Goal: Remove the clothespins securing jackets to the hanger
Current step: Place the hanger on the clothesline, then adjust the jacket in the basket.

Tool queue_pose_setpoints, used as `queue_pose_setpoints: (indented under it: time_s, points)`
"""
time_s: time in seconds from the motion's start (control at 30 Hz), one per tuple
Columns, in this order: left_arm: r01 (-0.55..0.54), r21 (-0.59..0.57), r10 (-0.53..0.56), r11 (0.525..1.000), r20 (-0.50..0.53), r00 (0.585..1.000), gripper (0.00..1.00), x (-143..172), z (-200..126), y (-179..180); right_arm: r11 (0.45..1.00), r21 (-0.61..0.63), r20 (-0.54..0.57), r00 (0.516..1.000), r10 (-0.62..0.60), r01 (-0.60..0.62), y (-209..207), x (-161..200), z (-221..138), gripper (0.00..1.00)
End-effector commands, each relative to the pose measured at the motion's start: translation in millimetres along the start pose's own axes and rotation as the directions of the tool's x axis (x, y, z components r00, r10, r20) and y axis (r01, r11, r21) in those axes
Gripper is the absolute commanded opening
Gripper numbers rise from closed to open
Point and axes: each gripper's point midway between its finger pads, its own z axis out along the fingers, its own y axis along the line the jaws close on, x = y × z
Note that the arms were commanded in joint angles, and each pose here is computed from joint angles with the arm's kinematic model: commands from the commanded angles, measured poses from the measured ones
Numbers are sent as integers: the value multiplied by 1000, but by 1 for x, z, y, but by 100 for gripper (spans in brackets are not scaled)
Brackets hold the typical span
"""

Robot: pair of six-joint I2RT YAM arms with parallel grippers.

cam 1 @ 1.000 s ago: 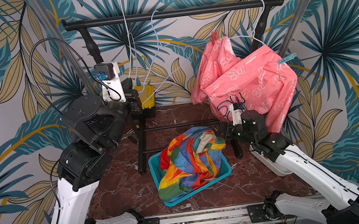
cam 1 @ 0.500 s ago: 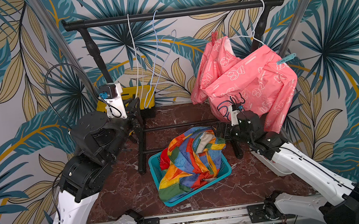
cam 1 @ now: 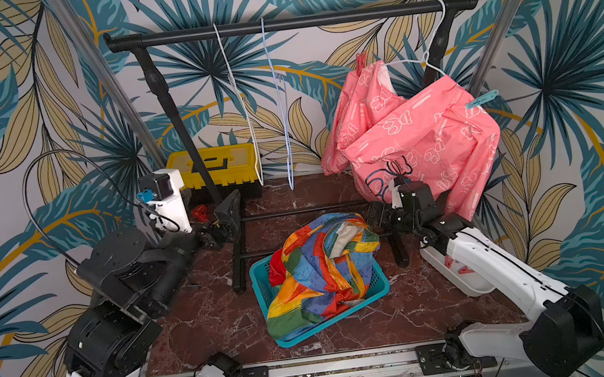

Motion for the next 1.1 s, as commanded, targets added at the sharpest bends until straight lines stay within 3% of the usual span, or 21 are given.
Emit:
queue_pose_setpoints:
  time_s: [0.0,0.1,0.17,0.27,0.33,0.4,0.57,0.87,1.07]
  points:
    - [0,52,6,999,-110,994,100,38,-20,-1,993,-114,-81,997,0,-9,22,23,18,99]
    - [10,72,6,997,-222,975,100,75,-26,-1,987,-160,-120,993,-10,-9,36,33,34,98]
    - [39,110,-7,993,-282,959,100,99,-25,-8,985,-173,-158,987,-25,-3,45,44,44,89]
    - [94,202,-2,975,-418,909,100,146,-16,-27,979,-203,-185,980,-70,32,64,57,49,68]
    - [135,175,-30,975,-500,865,100,176,-3,-27,971,-233,-185,978,-92,47,78,65,45,45]
    - [160,162,-42,974,-566,823,100,199,5,-30,967,-246,-179,977,-113,67,87,72,37,29]
    - [165,108,-64,980,-616,785,100,236,18,-23,956,-281,-203,969,-144,83,99,94,19,3]
    - [275,110,-102,955,-748,655,100,313,47,-41,974,-222,-468,871,-151,50,81,208,43,0]
    - [295,81,-126,952,-776,618,100,344,71,-43,999,-38,-559,828,-39,22,45,246,73,0]
